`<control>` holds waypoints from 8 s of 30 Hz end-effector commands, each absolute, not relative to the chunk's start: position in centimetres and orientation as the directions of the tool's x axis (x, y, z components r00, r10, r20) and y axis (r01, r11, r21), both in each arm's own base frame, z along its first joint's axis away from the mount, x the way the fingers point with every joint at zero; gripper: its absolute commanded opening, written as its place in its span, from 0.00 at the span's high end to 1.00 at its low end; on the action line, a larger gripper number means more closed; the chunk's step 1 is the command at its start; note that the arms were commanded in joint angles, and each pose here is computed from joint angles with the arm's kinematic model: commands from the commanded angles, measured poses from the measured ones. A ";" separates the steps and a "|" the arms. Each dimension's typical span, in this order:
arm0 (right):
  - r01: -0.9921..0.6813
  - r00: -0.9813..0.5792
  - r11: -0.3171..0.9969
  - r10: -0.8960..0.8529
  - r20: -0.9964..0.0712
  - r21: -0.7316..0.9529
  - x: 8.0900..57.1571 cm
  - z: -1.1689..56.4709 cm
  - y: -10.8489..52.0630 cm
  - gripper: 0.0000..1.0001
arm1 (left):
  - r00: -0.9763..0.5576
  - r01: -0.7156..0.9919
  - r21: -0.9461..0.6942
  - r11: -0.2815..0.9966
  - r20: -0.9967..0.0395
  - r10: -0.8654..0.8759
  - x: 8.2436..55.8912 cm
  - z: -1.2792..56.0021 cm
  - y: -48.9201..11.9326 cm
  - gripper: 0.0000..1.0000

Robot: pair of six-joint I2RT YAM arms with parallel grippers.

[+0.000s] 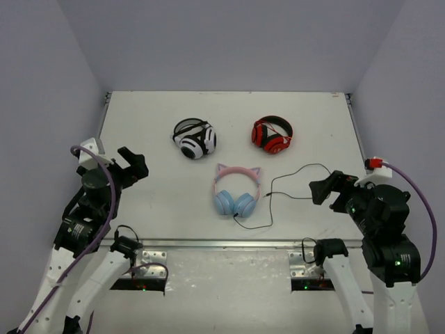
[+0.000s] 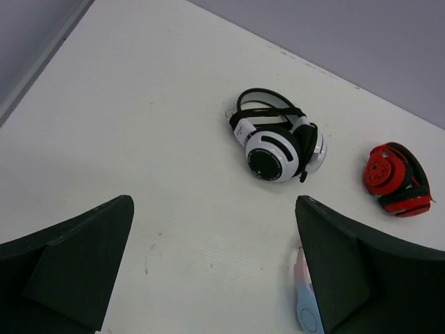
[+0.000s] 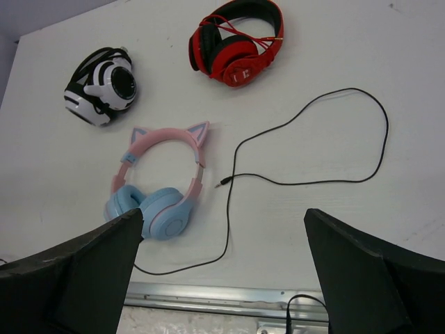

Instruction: Wrap the headphones

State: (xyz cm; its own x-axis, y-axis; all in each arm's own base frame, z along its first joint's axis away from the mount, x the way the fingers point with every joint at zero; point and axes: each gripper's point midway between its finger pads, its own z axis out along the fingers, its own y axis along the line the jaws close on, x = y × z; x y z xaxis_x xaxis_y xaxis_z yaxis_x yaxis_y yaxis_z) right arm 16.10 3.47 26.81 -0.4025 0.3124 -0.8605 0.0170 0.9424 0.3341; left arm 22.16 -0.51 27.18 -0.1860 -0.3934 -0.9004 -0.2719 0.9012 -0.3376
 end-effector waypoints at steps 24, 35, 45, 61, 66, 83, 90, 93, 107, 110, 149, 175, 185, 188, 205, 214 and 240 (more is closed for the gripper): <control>-0.270 -0.403 0.901 0.214 -0.890 0.339 16.6 30.2 7.6 0.01 | -0.404 0.836 0.070 0.544 -0.593 0.697 33.1 15.8 -32.3 0.03; -0.371 -0.389 0.853 0.216 -0.896 0.367 16.2 31.1 9.3 0.01 | -0.316 0.934 -0.031 0.355 -0.532 0.786 35.2 7.5 -34.0 0.17; -0.416 -0.377 0.828 0.218 -0.900 0.375 16.0 31.4 10.1 0.01 | -0.377 0.919 -0.086 0.384 -0.473 0.796 37.3 2.8 -32.9 0.18; -0.402 -0.273 0.838 0.276 -0.922 0.370 16.9 32.5 9.5 0.01 | -0.445 0.847 0.047 0.530 -0.483 0.754 29.8 4.2 -32.2 0.90; -0.387 -0.276 0.842 0.283 -0.919 0.376 17.3 31.6 9.3 0.01 | -0.520 0.688 0.199 0.698 -0.536 0.665 29.8 7.3 -30.1 1.00; -0.858 -0.186 0.434 0.236 -0.954 0.275 18.5 30.3 16.6 0.01 | -0.306 -0.234 -0.032 0.972 -0.946 -0.105 27.4 36.1 -10.6 1.00; -0.901 -0.045 0.414 0.206 -0.978 0.129 21.6 32.7 18.2 0.01 | -0.257 -0.256 -0.092 0.962 -0.953 -0.159 25.3 40.4 -7.9 1.00; -0.920 -0.020 0.387 0.094 -0.995 0.055 22.8 31.4 21.0 0.02 | -0.243 -0.224 -0.140 0.964 -0.950 -0.194 24.8 41.6 -7.9 1.00; -0.929 -0.093 0.355 0.059 -0.994 0.107 24.5 24.9 26.3 0.30 | -0.145 -0.181 -0.292 0.939 -0.937 -0.319 23.1 46.3 -6.5 1.00; -0.919 -0.092 0.377 0.085 -0.992 0.118 25.2 24.4 26.4 0.43 | -0.129 -0.177 -0.312 0.933 -0.933 -0.336 22.8 47.1 -6.1 1.00; -0.425 0.029 0.905 0.034 -0.999 0.018 28.8 25.0 14.2 0.99 | -0.043 -0.075 0.048 0.996 -0.998 0.045 27.5 41.8 -9.7 1.00; -0.616 -0.220 0.787 -0.155 -0.963 0.014 28.3 27.2 18.4 0.99 | -0.201 0.777 0.138 0.614 -0.870 0.450 23.1 26.4 -29.1 1.00; -0.541 -0.402 0.837 -0.173 -0.899 0.081 30.3 24.0 18.8 0.99 | -0.137 0.788 0.073 0.611 -0.947 0.289 22.1 31.7 -29.3 1.00; -0.586 -0.393 0.800 -0.139 -0.909 0.131 29.8 24.4 20.0 0.99 | -0.117 0.766 0.050 0.641 -0.969 0.216 22.1 33.8 -28.8 1.00; -0.938 -0.232 0.182 0.302 -0.925 0.295 24.0 34.5 28.0 0.72 | -0.047 0.609 -0.367 0.703 -0.902 -0.430 20.5 48.4 -21.6 1.00; -0.905 -0.376 0.053 0.366 -0.852 0.422 25.2 32.1 29.8 0.71 | 0.023 0.471 -0.579 0.666 -0.747 -0.665 21.7 54.1 -17.6 1.00; -0.896 -0.381 0.089 0.345 -0.858 0.434 23.9 27.5 31.2 0.99 | 0.173 0.118 -0.789 0.603 -0.582 -0.795 25.1 54.5 -12.6 1.00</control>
State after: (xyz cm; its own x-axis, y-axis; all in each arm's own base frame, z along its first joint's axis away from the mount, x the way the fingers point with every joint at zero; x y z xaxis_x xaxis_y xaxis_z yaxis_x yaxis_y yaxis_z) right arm 26.49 31.51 24.48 -0.4585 0.2928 -0.8391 -0.8464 0.1439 0.5127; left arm 25.87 -15.77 50.25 0.0426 -0.6012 -0.7979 0.1347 0.7948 -0.5917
